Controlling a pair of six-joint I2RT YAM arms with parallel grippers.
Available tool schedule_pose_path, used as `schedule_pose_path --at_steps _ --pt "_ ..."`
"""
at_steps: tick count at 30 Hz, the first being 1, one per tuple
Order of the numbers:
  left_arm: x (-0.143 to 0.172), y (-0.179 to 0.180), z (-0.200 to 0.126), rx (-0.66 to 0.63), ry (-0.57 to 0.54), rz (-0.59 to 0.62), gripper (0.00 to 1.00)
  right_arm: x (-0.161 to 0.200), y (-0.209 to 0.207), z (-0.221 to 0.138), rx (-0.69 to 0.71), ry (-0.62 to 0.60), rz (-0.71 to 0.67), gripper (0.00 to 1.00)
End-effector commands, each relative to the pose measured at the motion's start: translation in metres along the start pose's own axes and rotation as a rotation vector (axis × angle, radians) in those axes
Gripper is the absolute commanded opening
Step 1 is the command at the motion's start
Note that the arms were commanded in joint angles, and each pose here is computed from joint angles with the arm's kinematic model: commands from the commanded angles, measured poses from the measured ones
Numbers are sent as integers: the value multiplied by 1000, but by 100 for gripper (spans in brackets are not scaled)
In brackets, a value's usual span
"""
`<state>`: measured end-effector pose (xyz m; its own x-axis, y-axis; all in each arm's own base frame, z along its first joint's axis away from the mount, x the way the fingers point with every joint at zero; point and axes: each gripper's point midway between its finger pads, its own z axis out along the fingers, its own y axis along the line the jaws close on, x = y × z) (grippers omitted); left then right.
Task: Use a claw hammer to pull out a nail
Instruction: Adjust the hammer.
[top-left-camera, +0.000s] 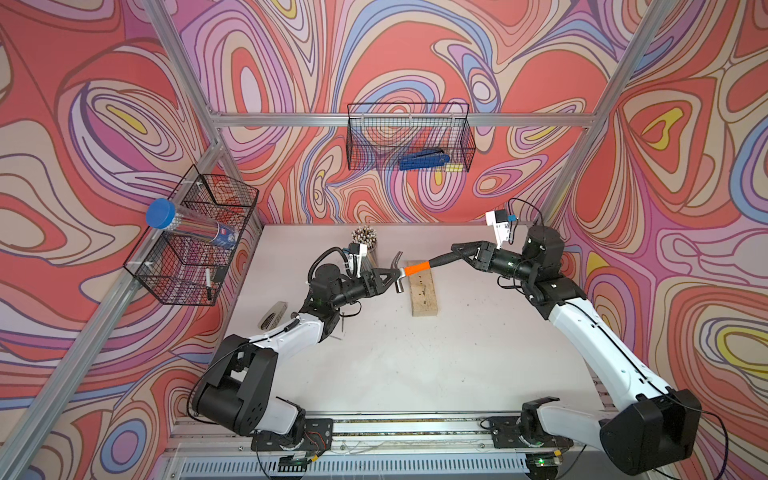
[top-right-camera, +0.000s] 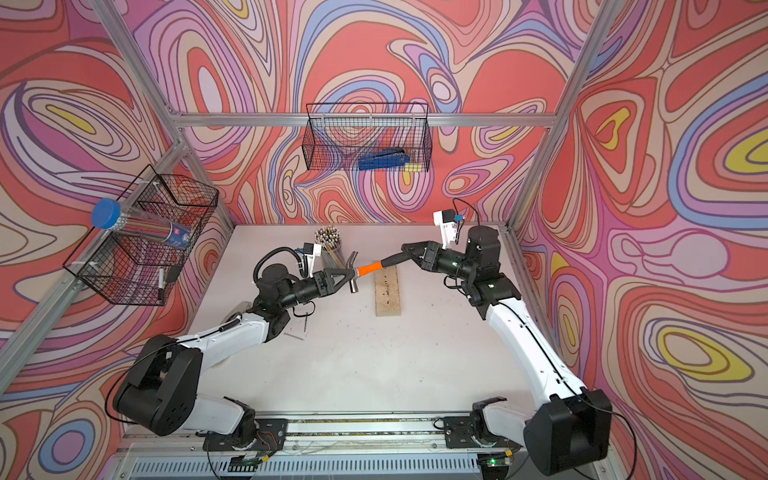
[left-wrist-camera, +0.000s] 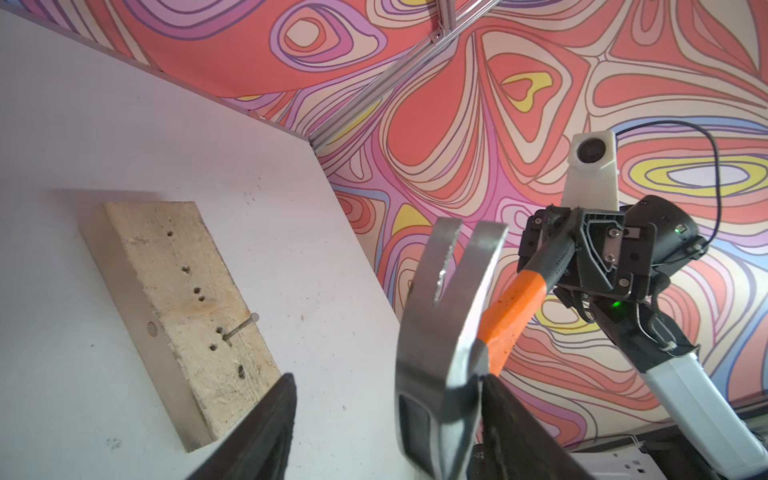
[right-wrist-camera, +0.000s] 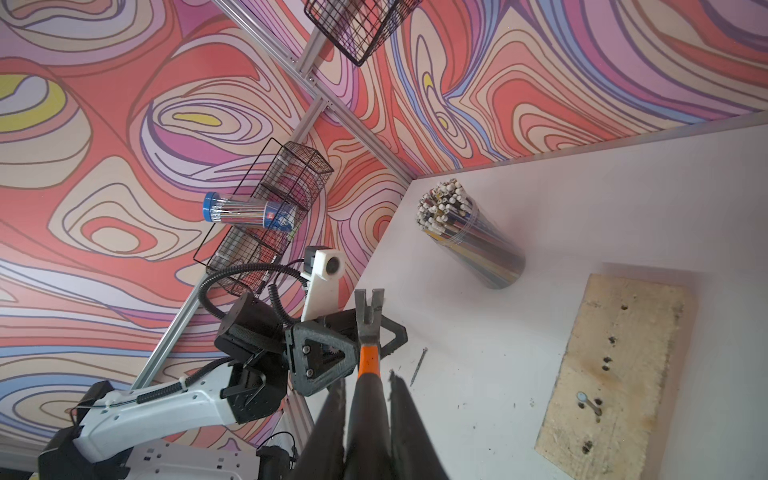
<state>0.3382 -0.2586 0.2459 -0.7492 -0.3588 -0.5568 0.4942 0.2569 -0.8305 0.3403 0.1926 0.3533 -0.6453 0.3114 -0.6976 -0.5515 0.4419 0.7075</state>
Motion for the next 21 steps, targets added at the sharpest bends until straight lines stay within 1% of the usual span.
schedule_pose_path --at_steps 1,4,8,10,13,14,15,17,18,19,21 --pt "-13 -27 3 114 -10 17 70 -19 36 -6 -147 -62 -64 0" --pt "-17 -37 5 178 -16 -3 65 -17 34 -4 -166 -66 -46 0" --pt "-20 -44 8 257 -21 -36 55 -16 32 -3 -191 -79 -29 0" --pt "-20 -49 10 295 -16 -47 47 -15 31 -2 -194 -79 -23 0" --pt "-16 -56 16 319 17 -38 41 -12 27 0 -199 -77 -12 0" --pt "-16 -58 17 322 20 -36 36 -11 24 1 -196 -72 -5 0" --pt "-16 -60 17 324 22 -33 29 -9 22 1 -192 -69 -1 0" --pt "-15 -60 18 326 31 -32 10 -7 17 2 -179 -68 3 0" --pt "-15 -59 19 325 33 -36 3 -6 15 2 -171 -66 1 0" --pt "-15 -59 19 325 34 -38 0 -4 12 4 -157 -60 4 0" --pt "-15 -56 19 314 37 -47 0 1 6 5 -125 -37 -1 0"
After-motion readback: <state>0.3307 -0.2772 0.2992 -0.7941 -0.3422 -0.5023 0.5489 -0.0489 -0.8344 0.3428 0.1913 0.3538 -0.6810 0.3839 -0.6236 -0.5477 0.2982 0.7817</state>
